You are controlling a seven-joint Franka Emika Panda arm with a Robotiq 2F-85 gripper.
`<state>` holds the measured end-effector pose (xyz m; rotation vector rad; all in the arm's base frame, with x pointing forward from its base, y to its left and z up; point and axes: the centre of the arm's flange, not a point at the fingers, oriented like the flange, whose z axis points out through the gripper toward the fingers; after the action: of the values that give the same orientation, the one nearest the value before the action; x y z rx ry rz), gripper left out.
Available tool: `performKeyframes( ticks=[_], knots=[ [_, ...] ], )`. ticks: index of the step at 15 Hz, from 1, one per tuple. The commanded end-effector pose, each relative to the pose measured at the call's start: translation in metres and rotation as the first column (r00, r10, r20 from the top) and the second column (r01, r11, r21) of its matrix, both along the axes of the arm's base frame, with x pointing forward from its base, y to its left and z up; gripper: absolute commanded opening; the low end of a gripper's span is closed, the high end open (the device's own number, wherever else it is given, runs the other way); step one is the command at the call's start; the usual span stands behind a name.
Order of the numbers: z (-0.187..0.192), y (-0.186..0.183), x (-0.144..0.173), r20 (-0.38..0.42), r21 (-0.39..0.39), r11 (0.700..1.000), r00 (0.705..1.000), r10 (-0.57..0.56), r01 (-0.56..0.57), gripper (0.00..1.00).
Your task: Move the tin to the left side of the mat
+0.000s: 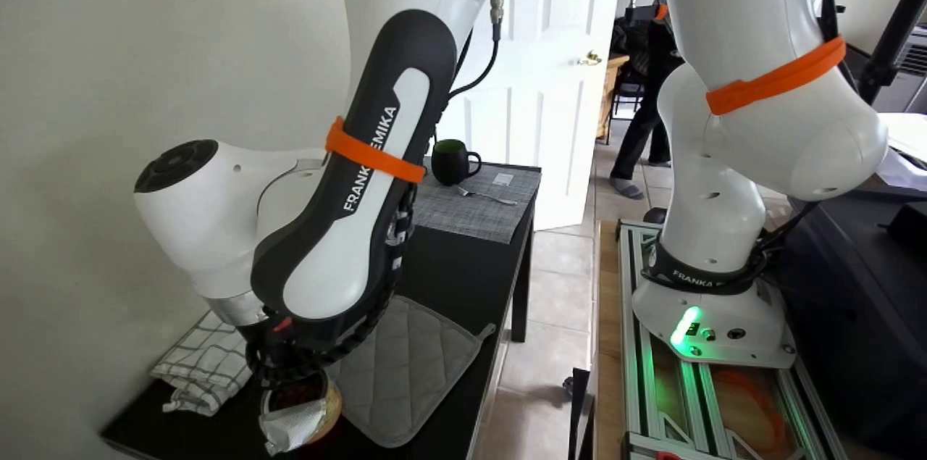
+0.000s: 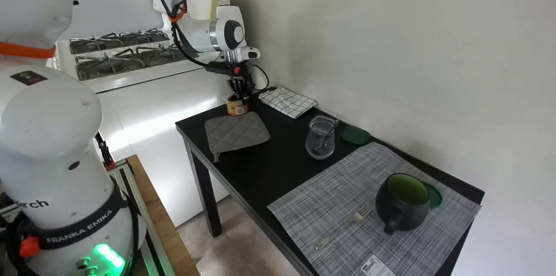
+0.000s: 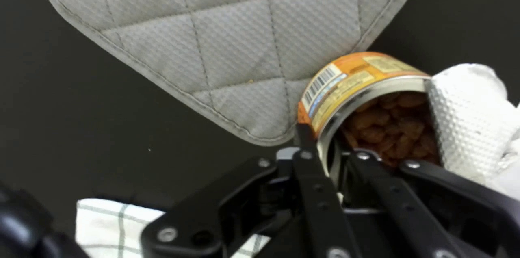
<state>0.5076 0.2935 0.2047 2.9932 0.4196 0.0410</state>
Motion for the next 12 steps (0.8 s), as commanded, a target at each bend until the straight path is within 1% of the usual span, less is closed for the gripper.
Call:
performKeyframes(
  ticks=[1,4,5,7,9,12],
  knots=[
    [0.000,-0.015,-0.025,-0.007,-0.052,0.999,1.000,0.000,0.000,0.03],
    [0.010,-0.006,-0.018,0.107,0.024,0.999,0.994,0.026,-0.028,0.03],
    [0.015,-0.001,-0.014,0.162,0.062,0.997,0.987,0.025,-0.036,0.03],
    [0.020,0.006,-0.002,0.231,0.111,0.992,0.973,0.026,-0.053,0.03],
    [0.020,0.005,0.012,0.251,0.135,0.989,0.968,0.028,-0.064,0.03],
    [0.012,0.000,0.027,0.230,0.135,0.990,0.973,0.019,-0.051,0.03]
  ],
)
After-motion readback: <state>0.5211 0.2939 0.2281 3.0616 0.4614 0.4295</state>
